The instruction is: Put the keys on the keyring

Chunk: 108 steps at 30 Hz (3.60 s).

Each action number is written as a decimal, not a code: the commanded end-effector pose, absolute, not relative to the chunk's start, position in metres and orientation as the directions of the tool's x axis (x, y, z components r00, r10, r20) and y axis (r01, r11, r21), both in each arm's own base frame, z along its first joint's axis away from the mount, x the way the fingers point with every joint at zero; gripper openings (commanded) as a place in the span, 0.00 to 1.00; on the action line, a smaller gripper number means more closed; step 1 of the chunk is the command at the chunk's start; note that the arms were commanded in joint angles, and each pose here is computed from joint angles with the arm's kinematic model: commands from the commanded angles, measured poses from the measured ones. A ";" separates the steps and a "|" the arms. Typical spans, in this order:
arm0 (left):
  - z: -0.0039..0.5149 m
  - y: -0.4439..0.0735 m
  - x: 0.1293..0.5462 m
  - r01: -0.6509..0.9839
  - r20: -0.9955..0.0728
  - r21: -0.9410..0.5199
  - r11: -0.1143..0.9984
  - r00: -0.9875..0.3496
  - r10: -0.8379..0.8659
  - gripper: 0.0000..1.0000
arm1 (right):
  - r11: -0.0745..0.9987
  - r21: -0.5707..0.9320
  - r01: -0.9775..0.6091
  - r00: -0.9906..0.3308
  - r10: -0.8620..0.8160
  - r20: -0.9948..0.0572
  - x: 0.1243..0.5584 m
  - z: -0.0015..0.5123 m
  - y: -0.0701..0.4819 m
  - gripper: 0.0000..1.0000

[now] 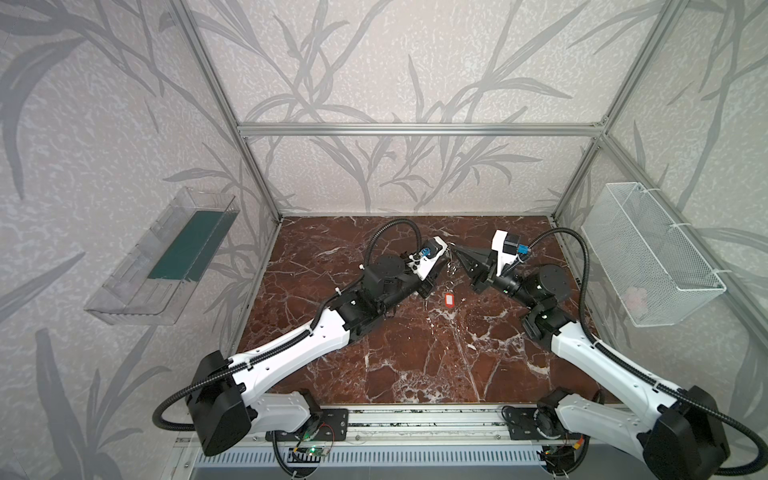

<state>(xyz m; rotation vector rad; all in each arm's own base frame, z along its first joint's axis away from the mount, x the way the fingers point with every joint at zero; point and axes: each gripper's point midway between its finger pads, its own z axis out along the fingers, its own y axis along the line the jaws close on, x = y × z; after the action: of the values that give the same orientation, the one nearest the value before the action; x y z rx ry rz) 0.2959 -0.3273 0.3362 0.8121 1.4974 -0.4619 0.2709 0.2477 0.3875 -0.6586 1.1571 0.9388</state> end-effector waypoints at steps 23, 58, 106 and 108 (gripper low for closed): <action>0.372 -0.310 0.293 0.636 -0.941 0.337 0.694 0.196 0.276 0.03 | 0.503 0.035 -0.863 0.139 0.304 -0.943 0.272 0.396 0.241 0.00; 0.356 -0.329 0.291 0.718 -0.988 0.149 0.680 0.085 0.127 0.51 | 0.436 0.053 -0.898 0.109 0.339 -0.934 0.266 0.403 0.241 0.00; 0.344 -0.323 0.267 0.811 -0.799 0.481 0.334 0.249 0.547 0.00 | 0.327 -0.080 -0.942 0.132 0.140 -0.981 0.247 0.374 0.247 0.00; 0.345 -0.322 0.266 0.822 -0.800 0.471 0.321 0.244 0.548 0.00 | 0.325 -0.091 -0.941 0.137 0.121 -0.983 0.246 0.371 0.248 0.00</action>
<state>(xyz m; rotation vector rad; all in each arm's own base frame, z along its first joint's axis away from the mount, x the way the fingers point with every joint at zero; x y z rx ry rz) 0.2723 -0.3214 0.3413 1.2832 1.4494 -0.2778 0.2559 0.2477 0.3543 -0.8644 1.2221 0.9886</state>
